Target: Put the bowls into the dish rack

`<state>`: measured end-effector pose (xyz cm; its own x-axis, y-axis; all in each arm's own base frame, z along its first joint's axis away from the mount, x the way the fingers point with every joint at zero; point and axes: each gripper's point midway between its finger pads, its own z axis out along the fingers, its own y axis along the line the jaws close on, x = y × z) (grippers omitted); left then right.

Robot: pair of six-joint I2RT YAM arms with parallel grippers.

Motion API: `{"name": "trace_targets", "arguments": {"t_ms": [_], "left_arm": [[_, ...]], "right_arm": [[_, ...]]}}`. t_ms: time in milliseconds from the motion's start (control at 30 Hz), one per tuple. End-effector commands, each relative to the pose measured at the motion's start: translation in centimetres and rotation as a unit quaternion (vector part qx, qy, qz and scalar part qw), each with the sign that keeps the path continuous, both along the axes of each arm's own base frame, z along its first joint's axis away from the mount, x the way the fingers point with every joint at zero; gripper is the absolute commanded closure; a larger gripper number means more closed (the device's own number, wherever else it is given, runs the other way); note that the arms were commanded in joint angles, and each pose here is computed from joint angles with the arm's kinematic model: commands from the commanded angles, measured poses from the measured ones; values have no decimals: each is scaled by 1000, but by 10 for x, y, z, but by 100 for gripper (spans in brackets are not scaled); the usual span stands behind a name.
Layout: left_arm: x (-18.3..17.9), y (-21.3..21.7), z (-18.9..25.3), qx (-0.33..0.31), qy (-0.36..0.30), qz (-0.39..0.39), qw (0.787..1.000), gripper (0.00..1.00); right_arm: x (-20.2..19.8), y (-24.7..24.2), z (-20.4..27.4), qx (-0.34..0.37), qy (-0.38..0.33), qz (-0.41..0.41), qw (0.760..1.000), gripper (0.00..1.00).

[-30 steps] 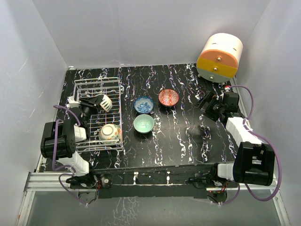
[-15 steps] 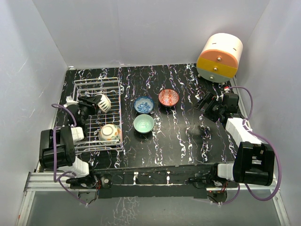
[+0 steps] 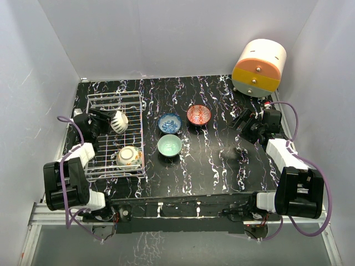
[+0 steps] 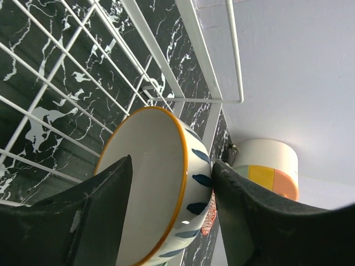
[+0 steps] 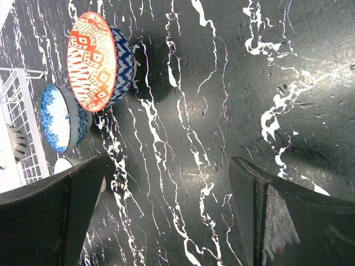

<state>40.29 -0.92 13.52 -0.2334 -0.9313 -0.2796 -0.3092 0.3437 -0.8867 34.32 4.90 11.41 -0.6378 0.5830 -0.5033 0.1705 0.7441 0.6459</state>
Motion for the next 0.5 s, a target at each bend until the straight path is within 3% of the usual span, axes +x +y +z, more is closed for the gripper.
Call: {"name": "trace_targets", "arguments": {"t_ms": [0,200,467], "left_arm": [[-14,9,-20,29,66,9,997,42],[-15,26,-10,83,96,29,992,34],[-21,33,-8,106,107,40,988,33]], "right_arm": [[10,-2,10,-5,-33,5,999,2],[10,-2,11,-5,-34,5,999,2],[8,-2,7,-6,-30,4,1000,2]]}}
